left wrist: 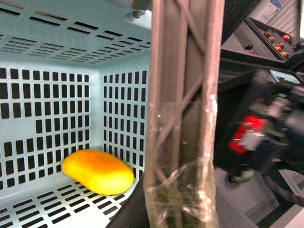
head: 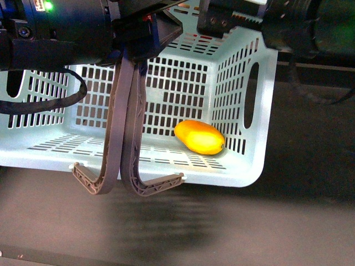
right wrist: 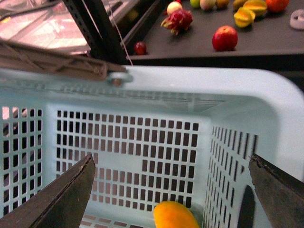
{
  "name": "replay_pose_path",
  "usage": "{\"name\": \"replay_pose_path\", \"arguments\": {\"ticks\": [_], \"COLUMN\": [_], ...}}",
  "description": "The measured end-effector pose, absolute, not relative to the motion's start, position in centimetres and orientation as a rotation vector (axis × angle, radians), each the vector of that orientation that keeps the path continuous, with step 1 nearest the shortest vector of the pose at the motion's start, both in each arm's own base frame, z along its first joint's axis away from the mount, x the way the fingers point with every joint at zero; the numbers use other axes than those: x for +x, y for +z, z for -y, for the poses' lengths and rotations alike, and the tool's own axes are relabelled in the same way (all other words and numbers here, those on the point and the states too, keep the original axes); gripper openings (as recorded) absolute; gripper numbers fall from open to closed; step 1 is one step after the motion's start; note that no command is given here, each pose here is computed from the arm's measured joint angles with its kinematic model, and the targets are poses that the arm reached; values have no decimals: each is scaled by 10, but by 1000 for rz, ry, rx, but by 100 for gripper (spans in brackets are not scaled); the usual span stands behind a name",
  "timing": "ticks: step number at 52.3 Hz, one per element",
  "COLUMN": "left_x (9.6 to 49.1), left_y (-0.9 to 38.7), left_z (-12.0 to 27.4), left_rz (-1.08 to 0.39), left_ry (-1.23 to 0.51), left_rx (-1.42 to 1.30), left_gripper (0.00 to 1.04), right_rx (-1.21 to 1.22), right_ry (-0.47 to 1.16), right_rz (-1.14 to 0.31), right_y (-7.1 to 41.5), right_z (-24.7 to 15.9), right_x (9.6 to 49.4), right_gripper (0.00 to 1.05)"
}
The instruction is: Pick mango with right arm and hold basket with left
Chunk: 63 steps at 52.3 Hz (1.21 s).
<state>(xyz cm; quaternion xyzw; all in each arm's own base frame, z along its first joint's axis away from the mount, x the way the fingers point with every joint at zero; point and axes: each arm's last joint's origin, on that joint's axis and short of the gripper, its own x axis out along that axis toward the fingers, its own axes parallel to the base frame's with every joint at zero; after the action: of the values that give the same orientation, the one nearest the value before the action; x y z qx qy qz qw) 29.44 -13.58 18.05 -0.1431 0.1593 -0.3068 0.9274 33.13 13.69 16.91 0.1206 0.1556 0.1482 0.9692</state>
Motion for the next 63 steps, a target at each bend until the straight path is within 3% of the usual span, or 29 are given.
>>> {"name": "replay_pose_path", "arguments": {"ticks": [21, 39, 59, 63], "left_x": [294, 294, 294, 294], "left_y": [181, 181, 181, 181], "left_z": [136, 136, 136, 136], "left_rz": [-327, -327, -328, -327], "left_ry": [-634, -633, -633, -634], "left_rx": [-293, -293, -294, -293], "left_gripper": [9, 9, 9, 9], "right_rx": [321, 384, 403, 317], "right_ry": [168, 30, 38, 13], "right_rz": [-207, -192, -173, -83], "right_y": [209, 199, 201, 198], "right_z": [-83, -57, -56, -53], "right_x": [253, 178, 171, 169], "right_gripper": [97, 97, 97, 87]}}
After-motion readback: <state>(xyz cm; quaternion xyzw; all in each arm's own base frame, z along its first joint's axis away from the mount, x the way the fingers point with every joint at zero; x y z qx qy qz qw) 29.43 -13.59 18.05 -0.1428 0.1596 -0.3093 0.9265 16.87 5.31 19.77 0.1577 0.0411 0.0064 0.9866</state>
